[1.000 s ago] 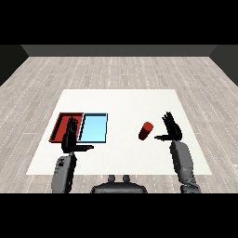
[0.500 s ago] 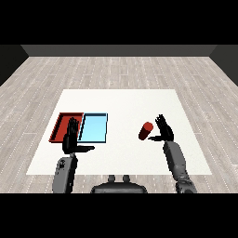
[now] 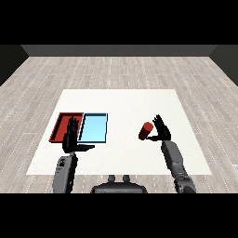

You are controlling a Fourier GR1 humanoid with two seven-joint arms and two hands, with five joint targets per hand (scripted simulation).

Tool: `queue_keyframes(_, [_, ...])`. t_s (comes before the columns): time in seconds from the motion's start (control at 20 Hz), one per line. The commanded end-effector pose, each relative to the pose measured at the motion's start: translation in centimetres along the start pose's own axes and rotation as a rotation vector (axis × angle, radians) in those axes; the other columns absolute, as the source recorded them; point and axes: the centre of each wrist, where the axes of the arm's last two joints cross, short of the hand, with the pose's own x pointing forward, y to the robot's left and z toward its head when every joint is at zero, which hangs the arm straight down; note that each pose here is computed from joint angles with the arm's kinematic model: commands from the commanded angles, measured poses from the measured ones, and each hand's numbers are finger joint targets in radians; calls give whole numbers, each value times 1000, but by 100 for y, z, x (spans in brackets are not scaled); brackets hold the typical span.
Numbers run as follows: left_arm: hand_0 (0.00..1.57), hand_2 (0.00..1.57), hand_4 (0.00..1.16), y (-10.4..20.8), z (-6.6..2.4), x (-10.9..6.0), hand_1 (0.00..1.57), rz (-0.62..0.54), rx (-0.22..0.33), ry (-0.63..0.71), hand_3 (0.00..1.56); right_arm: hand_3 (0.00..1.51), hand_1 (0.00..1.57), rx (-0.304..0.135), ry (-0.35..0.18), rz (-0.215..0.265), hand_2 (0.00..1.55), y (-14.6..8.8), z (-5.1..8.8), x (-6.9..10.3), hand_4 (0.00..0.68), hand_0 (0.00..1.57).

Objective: Pick the red can and put it in the red box

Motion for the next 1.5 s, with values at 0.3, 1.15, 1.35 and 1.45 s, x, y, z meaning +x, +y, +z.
queue_keyframes(0.3, [0,0,0,-78,293,-139,0,3,-5,-1,0,0,0,31,41,-44,0,67,-61,-199,0,0])
queue_keyframes(1.15, [0,0,0,31,90,50,0,-7,10,-6,0,0,0,56,58,-64,0,564,-445,-162,0,0])
queue_keyframes(1.35, [0,0,0,3,-126,-117,0,5,-3,-5,0,0,0,41,77,-4,0,654,-243,-402,0,0])
queue_keyframes(1.45, [0,0,0,-115,-41,2,0,-15,15,-1,0,0,0,7,95,42,0,480,-281,-332,0,0])
